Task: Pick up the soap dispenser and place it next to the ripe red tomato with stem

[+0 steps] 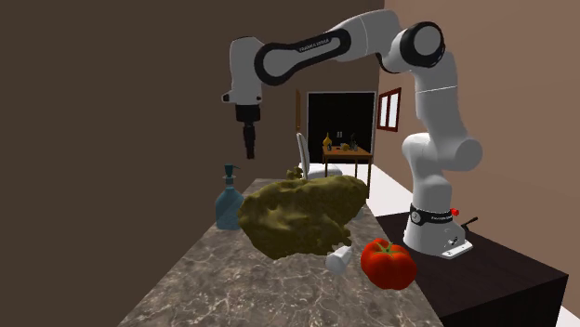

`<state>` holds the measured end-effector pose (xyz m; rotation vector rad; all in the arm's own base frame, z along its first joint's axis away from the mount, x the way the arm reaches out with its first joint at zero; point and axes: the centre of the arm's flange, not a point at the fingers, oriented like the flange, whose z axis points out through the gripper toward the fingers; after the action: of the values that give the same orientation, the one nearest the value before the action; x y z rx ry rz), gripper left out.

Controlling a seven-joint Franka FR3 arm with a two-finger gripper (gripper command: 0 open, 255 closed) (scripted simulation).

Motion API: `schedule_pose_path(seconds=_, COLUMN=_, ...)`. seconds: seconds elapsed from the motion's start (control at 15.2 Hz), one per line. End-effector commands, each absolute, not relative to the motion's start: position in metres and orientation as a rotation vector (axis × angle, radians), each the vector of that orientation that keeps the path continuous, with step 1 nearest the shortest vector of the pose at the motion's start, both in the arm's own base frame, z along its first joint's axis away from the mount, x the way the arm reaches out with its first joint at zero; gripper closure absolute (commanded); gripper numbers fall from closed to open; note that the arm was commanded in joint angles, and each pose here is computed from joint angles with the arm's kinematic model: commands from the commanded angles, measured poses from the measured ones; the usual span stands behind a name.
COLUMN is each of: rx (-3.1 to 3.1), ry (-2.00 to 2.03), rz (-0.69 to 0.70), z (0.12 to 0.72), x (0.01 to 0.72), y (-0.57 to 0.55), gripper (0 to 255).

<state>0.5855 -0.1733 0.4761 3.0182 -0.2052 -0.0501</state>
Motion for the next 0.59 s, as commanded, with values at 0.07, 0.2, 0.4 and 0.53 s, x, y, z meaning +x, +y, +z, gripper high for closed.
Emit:
schedule_pose_path(seconds=0.07, rx=3.013, ry=-0.218, rz=-0.045, z=0.465, x=0.621, y=-0.189, gripper=0)
schedule_pose_path(seconds=0.2, rx=3.01, ry=-0.227, rz=-0.042, z=0.457, x=0.643, y=-0.201, gripper=0)
schedule_pose_path(seconds=0.4, rx=3.01, ry=-0.228, rz=-0.042, z=0.445, x=0.647, y=-0.205, gripper=0)
schedule_pose_path(seconds=0.53, rx=3.01, ry=-0.228, rz=-0.042, z=0.434, x=0.647, y=-0.206, gripper=0)
